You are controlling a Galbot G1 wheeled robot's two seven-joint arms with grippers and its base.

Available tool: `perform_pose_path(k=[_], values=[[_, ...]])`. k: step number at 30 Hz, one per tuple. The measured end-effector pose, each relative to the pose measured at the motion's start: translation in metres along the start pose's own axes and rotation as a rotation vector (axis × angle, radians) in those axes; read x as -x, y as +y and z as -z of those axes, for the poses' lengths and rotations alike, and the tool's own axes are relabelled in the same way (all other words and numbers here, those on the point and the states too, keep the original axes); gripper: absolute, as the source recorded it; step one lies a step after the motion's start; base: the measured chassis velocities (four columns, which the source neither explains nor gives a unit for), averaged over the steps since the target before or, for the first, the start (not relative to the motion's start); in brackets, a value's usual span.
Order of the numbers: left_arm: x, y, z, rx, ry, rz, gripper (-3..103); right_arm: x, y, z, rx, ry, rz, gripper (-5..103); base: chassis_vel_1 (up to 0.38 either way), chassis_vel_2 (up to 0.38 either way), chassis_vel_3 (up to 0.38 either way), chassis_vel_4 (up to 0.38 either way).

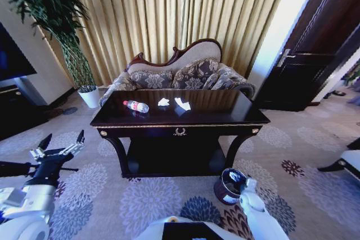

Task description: Move to the front of the table and place the trash on the table into the trash bin.

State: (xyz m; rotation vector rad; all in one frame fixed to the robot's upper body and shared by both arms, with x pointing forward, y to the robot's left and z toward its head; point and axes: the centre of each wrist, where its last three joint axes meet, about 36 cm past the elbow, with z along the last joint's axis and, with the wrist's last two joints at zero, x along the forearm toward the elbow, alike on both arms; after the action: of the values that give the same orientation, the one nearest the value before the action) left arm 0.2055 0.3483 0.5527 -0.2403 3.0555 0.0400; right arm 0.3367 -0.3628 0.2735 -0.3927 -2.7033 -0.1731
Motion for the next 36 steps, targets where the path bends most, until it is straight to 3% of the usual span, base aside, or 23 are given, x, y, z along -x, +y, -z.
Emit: perform_pose_path(k=[3,6,8,17,36], values=[[0.001,-0.001,0.000,-0.003,-0.003,-0.002,100,-0.040,0.022,0.059,-0.018,-0.135,0.128,100,0.000,0.000,0.000,0.000],[0.001,-0.001,0.000,-0.003,-0.002,-0.002,100,-0.058,0.032,0.077,-0.024,-0.174,0.172,100,0.000,0.000,0.000,0.000],[0.001,0.000,0.000,-0.004,0.000,-0.001,100,-0.095,0.052,0.110,-0.031,-0.230,0.250,100,0.000,0.000,0.000,0.000],[0.003,0.007,0.007,0.007,0.013,-0.002,100,-0.156,0.086,0.177,-0.070,-0.353,0.376,100,0.000,0.000,0.000,0.000],[0.007,0.009,0.013,0.007,0.034,-0.002,100,-0.152,0.090,0.178,-0.104,-0.354,0.370,100,-0.020,0.016,0.013,-0.014]])
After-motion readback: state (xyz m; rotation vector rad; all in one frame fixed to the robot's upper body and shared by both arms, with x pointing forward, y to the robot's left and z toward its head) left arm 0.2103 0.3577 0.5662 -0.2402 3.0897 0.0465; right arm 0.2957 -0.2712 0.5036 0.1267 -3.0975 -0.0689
